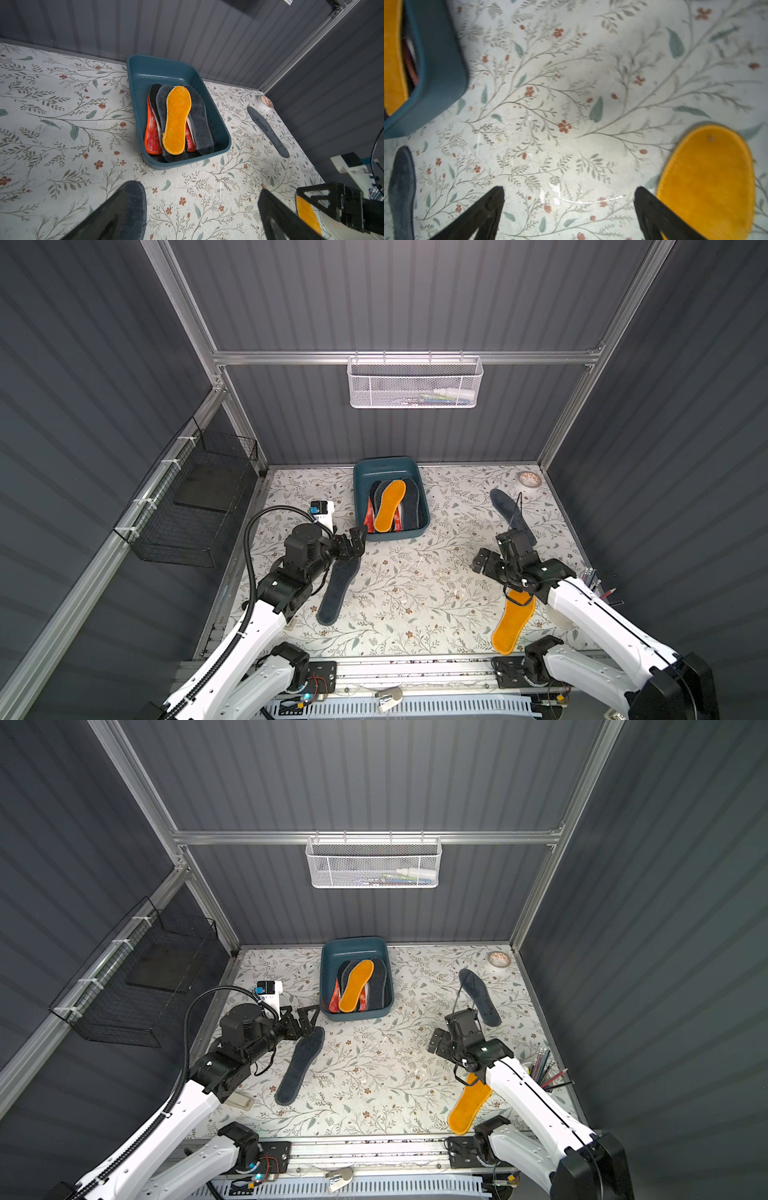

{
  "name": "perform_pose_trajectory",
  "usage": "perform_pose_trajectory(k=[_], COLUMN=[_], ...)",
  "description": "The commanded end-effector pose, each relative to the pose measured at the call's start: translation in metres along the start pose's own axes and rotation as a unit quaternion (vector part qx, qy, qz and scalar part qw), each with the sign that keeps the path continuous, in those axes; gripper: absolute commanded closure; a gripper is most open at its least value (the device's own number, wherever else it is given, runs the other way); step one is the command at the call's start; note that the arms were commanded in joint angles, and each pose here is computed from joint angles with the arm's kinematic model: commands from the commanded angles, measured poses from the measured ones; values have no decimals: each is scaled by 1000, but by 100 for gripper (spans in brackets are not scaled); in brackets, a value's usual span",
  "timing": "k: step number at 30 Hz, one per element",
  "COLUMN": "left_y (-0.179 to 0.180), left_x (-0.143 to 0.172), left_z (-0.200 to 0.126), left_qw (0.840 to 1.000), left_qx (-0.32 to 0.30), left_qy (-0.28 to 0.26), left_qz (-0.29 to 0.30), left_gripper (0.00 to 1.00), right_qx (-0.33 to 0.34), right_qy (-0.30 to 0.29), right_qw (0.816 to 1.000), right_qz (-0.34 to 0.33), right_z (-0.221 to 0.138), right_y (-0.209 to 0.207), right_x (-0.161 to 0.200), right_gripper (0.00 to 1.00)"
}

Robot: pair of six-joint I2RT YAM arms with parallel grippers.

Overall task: Put the insoles into the storage box
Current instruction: Move the insole to the center of the board.

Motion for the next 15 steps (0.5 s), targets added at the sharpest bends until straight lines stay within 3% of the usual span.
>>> perform_pose_trajectory(k=[1,11,15], left_y=[0,0,-1], left_x=[2,2,1], left_z=[1,-2,1], left_qw=[1000,1000,1000], left_qx=[8,9,11], left_qy=[0,0,2], left_qz=[-4,-10,-10], left_gripper=[0,0,0], right_qx=[60,75,48], right_qy=[21,28,35], right_qw=[996,985,982], right_qz=[62,155,177], right_z=[5,21,31], right_y=[-30,-62,-61], right_x=[17,43,52], right_gripper=[1,1,1])
Point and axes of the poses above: each gripper's point midway between its finger pads, its own z axis out along the fingers, its own y axis along the line the jaws close on, x = y × z, the point moved 3 cm from there along -z, back along the fingers, and after that the axes turned 6 degrees about -z, right-handed, at the moved point
